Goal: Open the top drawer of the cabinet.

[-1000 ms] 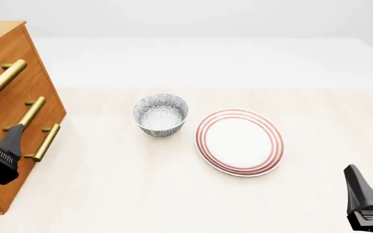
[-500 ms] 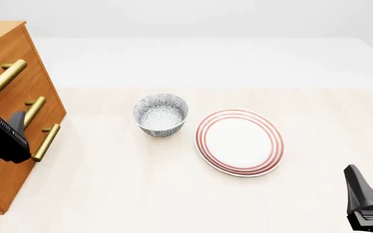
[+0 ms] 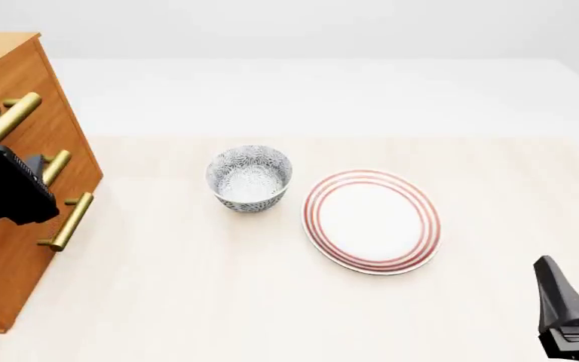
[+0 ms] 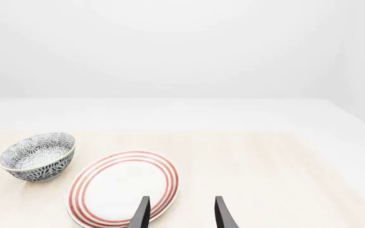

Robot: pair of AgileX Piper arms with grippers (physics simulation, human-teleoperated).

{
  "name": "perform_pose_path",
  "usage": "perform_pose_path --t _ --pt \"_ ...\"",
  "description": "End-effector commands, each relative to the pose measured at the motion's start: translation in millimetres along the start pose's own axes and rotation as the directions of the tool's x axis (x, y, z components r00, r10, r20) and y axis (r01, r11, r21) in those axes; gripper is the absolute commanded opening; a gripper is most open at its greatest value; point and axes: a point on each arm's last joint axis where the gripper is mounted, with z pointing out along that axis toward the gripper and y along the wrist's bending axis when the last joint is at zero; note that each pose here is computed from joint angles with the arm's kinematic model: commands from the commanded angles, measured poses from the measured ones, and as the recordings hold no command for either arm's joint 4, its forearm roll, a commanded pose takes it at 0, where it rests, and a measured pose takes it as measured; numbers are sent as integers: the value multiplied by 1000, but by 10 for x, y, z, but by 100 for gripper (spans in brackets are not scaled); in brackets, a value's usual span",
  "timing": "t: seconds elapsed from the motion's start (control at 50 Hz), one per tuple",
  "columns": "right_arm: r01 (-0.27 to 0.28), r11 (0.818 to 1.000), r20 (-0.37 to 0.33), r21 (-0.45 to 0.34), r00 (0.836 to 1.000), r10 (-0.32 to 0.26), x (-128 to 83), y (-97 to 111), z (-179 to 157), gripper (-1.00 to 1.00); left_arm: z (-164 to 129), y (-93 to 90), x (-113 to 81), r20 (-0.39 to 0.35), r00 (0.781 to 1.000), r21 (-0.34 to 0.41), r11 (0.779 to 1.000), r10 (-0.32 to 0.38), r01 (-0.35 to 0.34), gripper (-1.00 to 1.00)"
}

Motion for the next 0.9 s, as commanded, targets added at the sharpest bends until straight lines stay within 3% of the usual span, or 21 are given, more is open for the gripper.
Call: perform_pose_path --t 0.02,0.9 --pt "0 1000 1 0 1000 0 3 0 -1 100 149 -3 69 -27 1000 -11 1000 -9 9 100" --pt "0 1000 1 0 1000 0 3 0 -1 100 304 -85 378 -145 989 -3 1000 -26 25 100"
